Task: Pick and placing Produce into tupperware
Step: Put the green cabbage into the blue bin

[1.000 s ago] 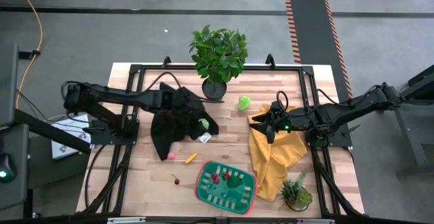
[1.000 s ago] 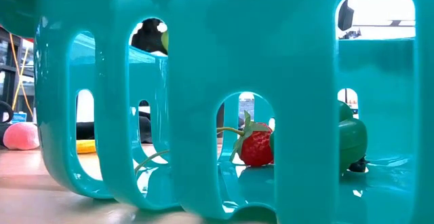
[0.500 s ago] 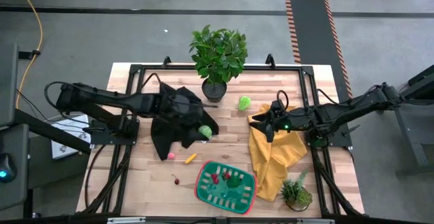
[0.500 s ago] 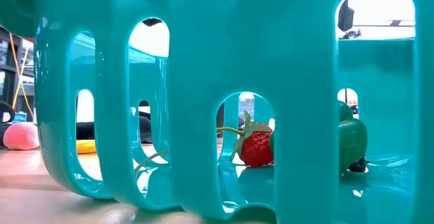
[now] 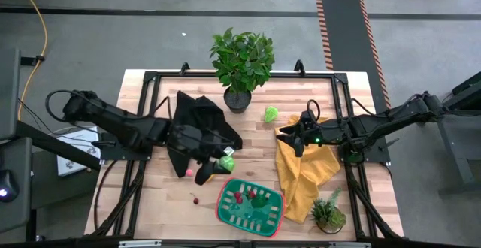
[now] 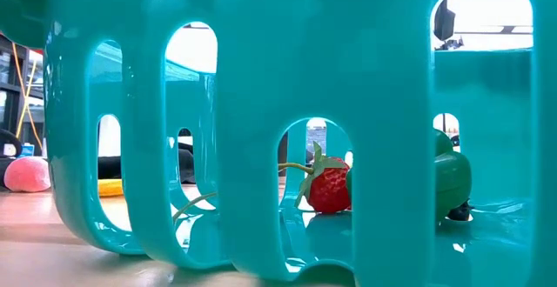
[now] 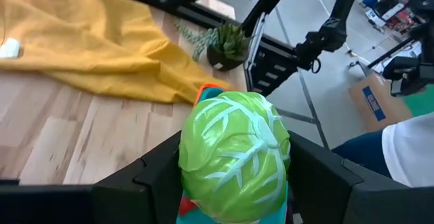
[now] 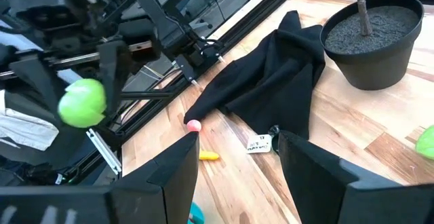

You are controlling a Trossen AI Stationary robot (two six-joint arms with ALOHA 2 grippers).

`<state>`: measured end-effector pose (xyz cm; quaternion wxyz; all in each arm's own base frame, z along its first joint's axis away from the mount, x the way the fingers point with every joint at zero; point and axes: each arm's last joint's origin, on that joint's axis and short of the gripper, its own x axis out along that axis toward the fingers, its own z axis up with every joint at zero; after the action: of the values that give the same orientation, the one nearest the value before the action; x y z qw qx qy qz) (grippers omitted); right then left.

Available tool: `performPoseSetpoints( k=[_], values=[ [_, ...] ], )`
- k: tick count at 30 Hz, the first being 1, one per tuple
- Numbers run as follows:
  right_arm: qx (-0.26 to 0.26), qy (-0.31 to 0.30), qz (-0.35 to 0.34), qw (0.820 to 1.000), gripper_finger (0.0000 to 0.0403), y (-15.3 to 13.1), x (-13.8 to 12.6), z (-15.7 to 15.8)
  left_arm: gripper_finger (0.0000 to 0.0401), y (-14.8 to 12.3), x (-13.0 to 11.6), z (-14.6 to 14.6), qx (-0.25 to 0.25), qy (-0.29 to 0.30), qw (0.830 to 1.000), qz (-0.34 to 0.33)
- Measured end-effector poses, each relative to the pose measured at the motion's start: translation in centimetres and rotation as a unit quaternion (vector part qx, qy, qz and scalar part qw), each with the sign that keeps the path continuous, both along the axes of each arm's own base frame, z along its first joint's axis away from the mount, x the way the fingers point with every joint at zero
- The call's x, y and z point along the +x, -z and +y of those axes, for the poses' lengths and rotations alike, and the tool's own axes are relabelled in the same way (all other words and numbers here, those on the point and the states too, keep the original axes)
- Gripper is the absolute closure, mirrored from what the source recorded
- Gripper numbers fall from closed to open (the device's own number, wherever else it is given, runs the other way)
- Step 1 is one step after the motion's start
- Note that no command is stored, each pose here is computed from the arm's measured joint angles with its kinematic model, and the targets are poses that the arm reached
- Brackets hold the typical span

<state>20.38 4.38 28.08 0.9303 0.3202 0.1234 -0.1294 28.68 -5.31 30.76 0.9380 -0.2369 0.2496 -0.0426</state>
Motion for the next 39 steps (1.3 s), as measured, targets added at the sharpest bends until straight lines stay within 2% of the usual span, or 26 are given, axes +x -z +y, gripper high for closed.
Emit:
performPoseSetpoints(
  k=[5,12,20,28,39],
  values=[
    [-0.001,-0.002,0.000,1.000,0.0210,0.0,0.0,0.0,0.0188,-0.6,0.0,-0.9,0.016,-0.018,0.999,-0.023],
    [0.002,-0.010,0.001,1.000,0.0210,0.0,0.0,0.1,0.0188,-3.1,1.4,-1.9,0.066,-0.014,0.997,-0.042],
    [0.007,-0.025,0.002,1.000,0.0210,0.0,0.0,0.1,0.0188,-4.9,3.9,-2.5,0.131,0.019,0.991,0.013],
    [0.004,-0.046,0.007,0.999,0.0210,0.1,0.0,0.3,0.0187,-4.2,6.1,-4.1,0.169,0.067,0.982,0.048],
    [0.003,-0.061,0.019,0.998,0.0210,0.3,-0.1,0.3,0.0187,-0.8,8.1,-7.1,0.177,0.115,0.972,0.099]
  ],
)
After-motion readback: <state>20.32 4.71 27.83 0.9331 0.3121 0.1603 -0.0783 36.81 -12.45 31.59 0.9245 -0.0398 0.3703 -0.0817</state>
